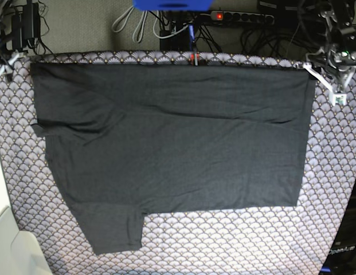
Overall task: Fold the T-shirt properly
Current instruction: 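Release the corners and move both grippers to the shirt's side edges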
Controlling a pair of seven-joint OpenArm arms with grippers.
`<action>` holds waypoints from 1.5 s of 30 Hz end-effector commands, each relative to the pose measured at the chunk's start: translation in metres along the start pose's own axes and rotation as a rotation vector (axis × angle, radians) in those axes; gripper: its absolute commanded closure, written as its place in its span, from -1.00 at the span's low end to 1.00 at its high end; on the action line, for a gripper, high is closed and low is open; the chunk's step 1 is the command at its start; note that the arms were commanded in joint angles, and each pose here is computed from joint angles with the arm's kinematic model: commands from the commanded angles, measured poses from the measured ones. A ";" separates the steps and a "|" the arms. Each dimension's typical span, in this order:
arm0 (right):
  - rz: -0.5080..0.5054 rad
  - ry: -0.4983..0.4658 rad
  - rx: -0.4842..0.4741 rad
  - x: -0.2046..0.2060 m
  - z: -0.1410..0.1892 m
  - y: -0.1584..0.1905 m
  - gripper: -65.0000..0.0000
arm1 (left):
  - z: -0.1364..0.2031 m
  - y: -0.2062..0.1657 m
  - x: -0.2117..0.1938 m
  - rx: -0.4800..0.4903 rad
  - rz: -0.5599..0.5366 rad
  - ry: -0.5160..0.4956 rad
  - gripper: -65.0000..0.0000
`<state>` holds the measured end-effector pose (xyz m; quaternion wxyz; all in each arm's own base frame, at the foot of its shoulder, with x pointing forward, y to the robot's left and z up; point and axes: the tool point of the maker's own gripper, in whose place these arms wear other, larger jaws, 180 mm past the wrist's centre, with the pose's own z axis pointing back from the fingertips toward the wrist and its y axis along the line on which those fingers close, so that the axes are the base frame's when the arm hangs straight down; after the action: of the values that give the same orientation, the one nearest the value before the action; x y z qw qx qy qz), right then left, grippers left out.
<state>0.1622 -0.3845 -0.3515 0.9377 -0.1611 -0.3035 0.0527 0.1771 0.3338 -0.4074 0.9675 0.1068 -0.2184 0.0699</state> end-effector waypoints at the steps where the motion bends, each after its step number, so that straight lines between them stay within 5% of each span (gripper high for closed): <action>1: 0.020 -0.051 -0.033 0.019 0.004 -0.014 0.05 | 0.007 0.015 0.019 0.041 0.009 -0.055 0.11; 6: 0.047 -0.160 -0.016 0.071 -0.006 -0.009 0.05 | 0.018 0.048 0.056 0.103 0.122 -0.161 0.11; 14: 0.084 -0.280 0.105 0.160 -0.037 0.033 0.05 | 0.022 0.046 0.150 0.050 0.230 -0.348 0.11; 22: 0.075 -0.277 0.268 0.227 -0.088 0.069 0.05 | 0.000 0.021 0.217 -0.029 0.164 -0.410 0.10; 35: -0.175 -0.400 0.427 0.282 -0.142 0.076 0.04 | -0.049 0.010 0.241 -0.078 0.216 -0.472 0.10; 40: -0.183 -0.416 0.463 0.279 -0.152 0.092 0.04 | -0.063 0.008 0.239 -0.092 0.253 -0.457 0.10; 45: -0.204 -0.450 0.377 0.284 -0.162 0.092 0.04 | -0.067 -0.008 0.237 -0.121 0.261 -0.450 0.10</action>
<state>0.4694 -0.2792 -0.3804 0.8814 0.0627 -0.4661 0.0441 0.4040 0.3540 -0.3890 0.8967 0.0258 -0.4125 0.1585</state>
